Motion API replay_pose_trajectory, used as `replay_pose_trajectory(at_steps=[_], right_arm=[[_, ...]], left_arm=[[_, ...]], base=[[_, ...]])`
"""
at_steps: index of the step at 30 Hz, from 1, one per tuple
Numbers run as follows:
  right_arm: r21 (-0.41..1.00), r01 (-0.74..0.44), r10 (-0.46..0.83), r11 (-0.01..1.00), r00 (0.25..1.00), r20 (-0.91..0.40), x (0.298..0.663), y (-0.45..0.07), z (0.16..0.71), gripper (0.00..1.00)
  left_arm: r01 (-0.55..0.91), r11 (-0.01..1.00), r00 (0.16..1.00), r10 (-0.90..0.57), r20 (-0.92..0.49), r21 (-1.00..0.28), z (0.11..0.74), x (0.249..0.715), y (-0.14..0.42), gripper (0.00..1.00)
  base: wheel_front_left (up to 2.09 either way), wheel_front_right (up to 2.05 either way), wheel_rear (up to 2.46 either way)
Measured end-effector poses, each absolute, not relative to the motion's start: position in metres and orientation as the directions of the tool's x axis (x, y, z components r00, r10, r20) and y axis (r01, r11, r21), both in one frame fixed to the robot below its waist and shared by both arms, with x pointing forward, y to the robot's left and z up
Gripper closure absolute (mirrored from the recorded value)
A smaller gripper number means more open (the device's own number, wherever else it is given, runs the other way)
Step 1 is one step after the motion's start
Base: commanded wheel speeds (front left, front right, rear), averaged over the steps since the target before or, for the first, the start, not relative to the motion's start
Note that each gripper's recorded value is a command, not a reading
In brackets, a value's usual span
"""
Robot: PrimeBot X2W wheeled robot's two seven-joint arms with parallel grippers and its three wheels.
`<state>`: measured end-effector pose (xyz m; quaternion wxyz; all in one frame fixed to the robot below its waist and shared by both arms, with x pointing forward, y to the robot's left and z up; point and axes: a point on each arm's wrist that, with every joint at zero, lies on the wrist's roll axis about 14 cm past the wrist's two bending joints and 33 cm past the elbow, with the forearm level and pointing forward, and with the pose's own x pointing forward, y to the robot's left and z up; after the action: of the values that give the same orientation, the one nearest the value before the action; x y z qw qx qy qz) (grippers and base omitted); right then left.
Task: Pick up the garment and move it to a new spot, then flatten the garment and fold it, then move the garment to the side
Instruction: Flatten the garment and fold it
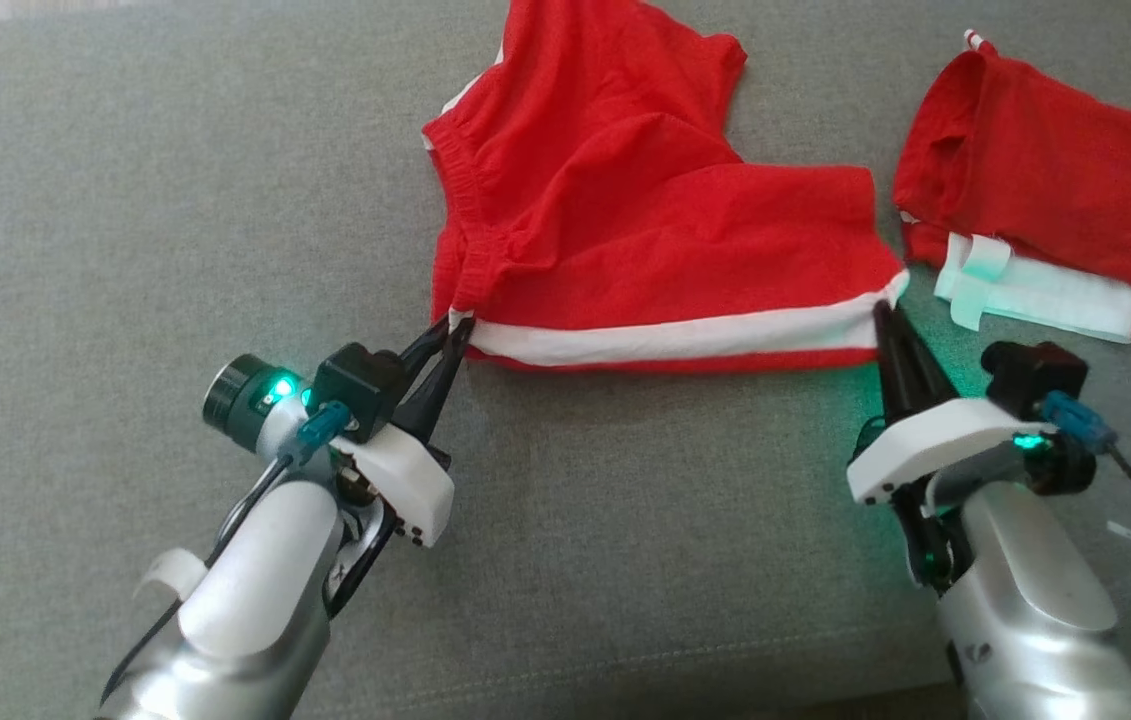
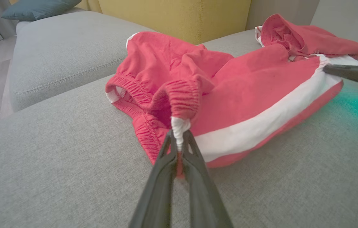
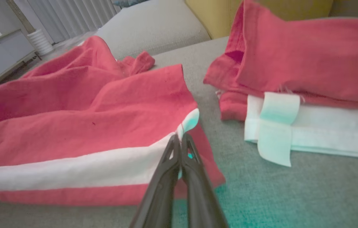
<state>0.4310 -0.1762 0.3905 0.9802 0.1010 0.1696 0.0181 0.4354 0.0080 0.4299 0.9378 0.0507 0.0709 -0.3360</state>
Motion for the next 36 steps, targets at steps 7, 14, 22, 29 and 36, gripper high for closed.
replay_pose_trajectory(at_steps=[7,14,22,29,36], right_arm=[[0.200,-0.014,0.051,0.980,0.982,-0.181,0.444,-0.181,0.432,1.00],[0.168,-0.071,0.075,0.983,0.997,-0.018,0.451,-0.180,0.485,1.00],[0.081,-0.144,0.124,0.986,0.969,0.214,0.446,-0.179,0.566,1.00],[-0.014,-0.186,0.167,0.982,0.847,0.505,0.427,-0.167,0.678,1.00],[-0.029,-0.173,0.148,0.984,0.726,0.671,0.391,-0.166,0.739,1.00]], left_arm=[[0.631,0.773,0.773,-0.619,-0.138,0.062,0.443,0.436,0.008,1.00],[0.589,0.805,0.808,-0.589,-0.020,0.070,0.484,0.447,0.013,1.00],[0.549,0.826,0.798,-0.563,0.213,0.129,0.573,0.454,0.019,1.00],[0.509,0.822,0.689,-0.567,0.452,0.256,0.683,0.438,0.019,1.00],[0.448,0.845,0.623,-0.530,0.576,0.293,0.747,0.408,0.030,1.00]], base=[[0.00,0.00,0.00],[0.00,0.00,0.00],[0.00,0.00,0.00],[0.00,0.00,0.00],[0.00,0.00,0.00]])
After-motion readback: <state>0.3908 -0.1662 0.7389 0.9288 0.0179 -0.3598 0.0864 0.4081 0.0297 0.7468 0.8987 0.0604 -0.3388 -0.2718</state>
